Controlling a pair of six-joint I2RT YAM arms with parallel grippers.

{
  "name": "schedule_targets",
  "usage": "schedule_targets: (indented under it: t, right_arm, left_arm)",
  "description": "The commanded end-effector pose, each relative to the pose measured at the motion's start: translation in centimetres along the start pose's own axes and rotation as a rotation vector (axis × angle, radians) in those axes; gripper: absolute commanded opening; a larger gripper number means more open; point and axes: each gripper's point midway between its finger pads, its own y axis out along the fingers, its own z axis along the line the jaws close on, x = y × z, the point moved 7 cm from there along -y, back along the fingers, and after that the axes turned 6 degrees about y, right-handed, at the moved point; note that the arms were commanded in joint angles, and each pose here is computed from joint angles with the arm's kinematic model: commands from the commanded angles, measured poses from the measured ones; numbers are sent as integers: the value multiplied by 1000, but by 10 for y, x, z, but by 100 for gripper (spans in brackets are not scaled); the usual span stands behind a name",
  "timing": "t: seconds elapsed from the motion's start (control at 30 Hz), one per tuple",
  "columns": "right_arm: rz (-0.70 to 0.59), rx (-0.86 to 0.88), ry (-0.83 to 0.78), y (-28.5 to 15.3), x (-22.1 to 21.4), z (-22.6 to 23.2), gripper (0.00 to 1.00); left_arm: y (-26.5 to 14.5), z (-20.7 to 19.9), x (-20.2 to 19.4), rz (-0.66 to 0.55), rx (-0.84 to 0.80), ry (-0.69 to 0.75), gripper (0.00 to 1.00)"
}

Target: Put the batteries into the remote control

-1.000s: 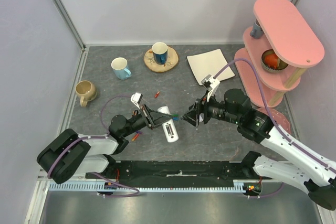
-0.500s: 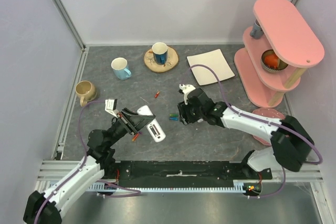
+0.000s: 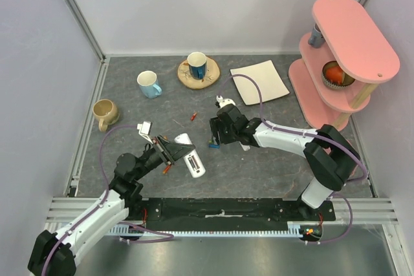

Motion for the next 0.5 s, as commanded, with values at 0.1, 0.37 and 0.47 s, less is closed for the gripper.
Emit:
schedule_targets:
  t: [0.1,0.37,0.47]
  right_arm:
    - [-72,-57,121,2,-6,19,73]
    - [-98,-137,183,6,-18,19,78]
    - [-122,-188,216,7,-19,14,80]
  left_arm:
    - [-9,10,-9,-4,-28,12,2]
    - [-11,11,-12,3,-25,5,2]
    - [-12,11,-12,1,-23,4,2]
